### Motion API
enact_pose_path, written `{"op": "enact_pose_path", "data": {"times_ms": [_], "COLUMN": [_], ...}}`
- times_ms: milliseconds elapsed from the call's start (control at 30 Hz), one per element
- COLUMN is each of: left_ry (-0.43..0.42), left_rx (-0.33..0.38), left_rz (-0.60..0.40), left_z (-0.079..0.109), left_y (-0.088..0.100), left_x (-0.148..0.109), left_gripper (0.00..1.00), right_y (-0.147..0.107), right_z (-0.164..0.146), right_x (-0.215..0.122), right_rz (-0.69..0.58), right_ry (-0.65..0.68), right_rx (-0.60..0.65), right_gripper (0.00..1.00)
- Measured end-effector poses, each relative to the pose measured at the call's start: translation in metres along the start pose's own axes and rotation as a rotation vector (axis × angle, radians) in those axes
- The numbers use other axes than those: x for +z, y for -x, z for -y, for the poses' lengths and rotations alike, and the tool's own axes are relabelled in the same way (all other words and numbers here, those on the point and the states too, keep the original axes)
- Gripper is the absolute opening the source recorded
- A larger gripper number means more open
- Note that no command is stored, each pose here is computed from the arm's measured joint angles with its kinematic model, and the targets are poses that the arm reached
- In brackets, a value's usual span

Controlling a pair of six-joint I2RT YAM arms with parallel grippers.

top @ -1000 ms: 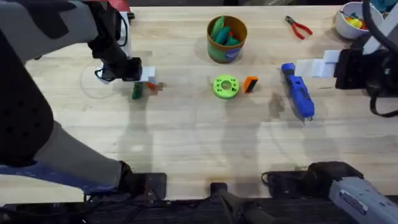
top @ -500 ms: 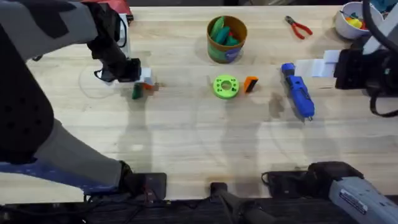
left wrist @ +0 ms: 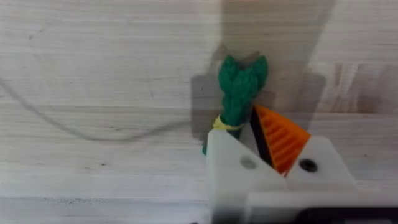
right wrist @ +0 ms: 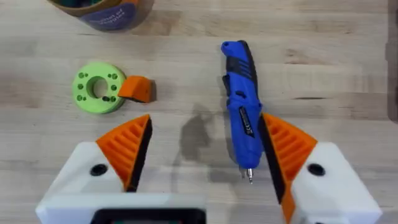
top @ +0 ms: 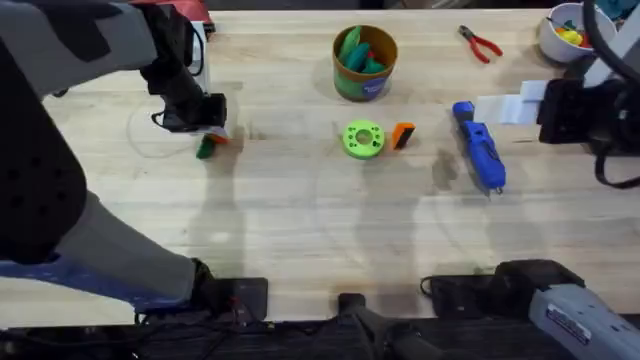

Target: Pick up the gripper from the table and insert it into the empty holder that is missing its gripper. Then pick up a screw, insert it into the mounting hole, and use the screwdriver to tighten it. Finally, clean up the table by picking up the vegetable and placing it into the bucket.

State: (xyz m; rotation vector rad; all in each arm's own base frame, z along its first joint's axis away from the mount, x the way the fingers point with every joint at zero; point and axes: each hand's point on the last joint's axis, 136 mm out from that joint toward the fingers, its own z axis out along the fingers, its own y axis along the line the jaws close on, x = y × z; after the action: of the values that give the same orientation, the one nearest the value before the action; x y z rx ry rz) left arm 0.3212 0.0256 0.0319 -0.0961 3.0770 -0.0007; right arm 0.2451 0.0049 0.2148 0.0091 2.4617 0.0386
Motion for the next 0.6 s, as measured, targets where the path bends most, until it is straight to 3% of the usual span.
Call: {"op": "enact_pose_path", "data": {"times_ms": [367,467,600], "left_ry": [-0.008,-0.01,-0.008], "left_rx": [0.0,0.0,0.002], "left_rz": [0.025,0.065,0.198], "left_z": [0.001,0.002,0.002], "left_y": [0.01,0.023,0.047], "left_x": [-0.01,-0.033,-0.084], "left_gripper": [0.017,0.017,0.017], "right_y": [0.0,0.0,0.0], "right_z": [0.0,0.0,0.0], "right_x": [0.0,0.0,0.0], "right_rz": [0.0,0.0,0.0], "right_ry": [0.0,0.0,0.0], "right_rx": [0.0,0.0,0.0], "right_gripper": [0.994,0.994,0.994]}}
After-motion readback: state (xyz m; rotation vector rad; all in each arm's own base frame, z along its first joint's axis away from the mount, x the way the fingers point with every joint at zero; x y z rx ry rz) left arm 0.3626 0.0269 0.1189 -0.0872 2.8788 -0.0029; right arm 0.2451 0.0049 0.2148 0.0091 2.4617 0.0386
